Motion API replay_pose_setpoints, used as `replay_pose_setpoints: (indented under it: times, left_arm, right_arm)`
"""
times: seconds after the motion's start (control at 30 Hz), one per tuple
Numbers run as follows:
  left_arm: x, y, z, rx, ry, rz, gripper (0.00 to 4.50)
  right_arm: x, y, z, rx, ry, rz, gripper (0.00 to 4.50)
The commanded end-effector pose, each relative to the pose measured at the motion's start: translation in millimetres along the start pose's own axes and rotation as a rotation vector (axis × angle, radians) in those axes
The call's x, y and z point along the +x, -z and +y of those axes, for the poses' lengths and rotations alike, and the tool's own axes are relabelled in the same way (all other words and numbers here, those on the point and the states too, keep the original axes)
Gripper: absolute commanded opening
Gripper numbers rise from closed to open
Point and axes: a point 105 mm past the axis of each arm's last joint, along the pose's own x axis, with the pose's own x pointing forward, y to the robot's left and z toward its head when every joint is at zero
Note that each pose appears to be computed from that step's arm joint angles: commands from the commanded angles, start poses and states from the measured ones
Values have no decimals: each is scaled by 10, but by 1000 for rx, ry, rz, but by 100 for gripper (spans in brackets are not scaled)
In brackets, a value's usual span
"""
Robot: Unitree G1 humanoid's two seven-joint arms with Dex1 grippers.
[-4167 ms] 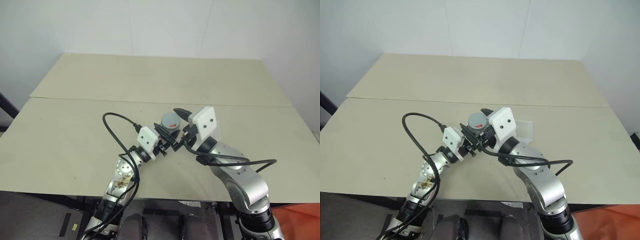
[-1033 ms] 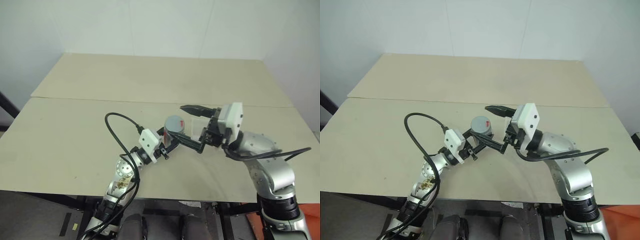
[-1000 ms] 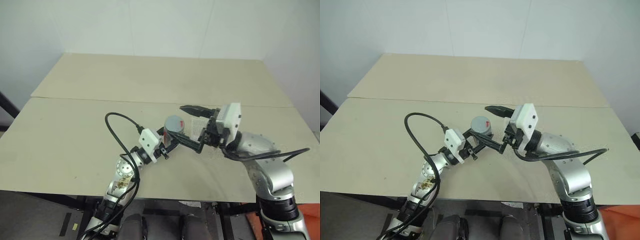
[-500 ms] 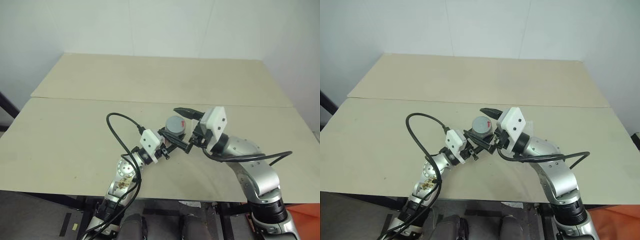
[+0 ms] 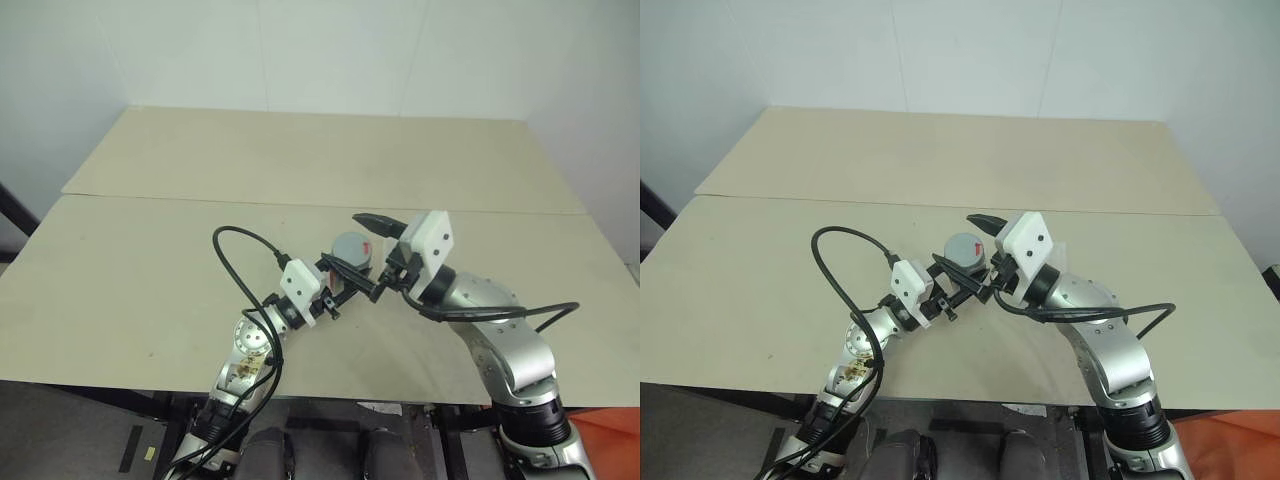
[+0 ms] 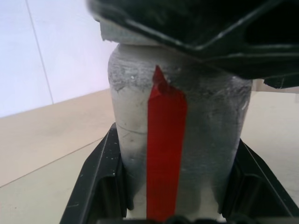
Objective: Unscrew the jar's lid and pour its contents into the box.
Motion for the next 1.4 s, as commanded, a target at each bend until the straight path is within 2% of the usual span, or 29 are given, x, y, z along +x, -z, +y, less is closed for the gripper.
replay_pose_setpoints:
  times: [0.03, 1.0, 1.27, 1.4]
  left_arm:
    - [20, -100, 15, 16, -1, -49, 199]
    - [-45, -53, 86, 5, -10, -44, 199]
    - [-42, -32, 77, 7, -5, -40, 199]
    - [-27, -39, 77, 8, -3, -43, 199]
  right_arm:
    - [-103, -107, -99, -32, 55, -22, 445]
    - [-416, -69, -203, -82, 114, 39, 445]
    - [-498, -91, -104, -85, 43, 70, 445]
    - [-450, -205, 38, -63, -37, 28, 445]
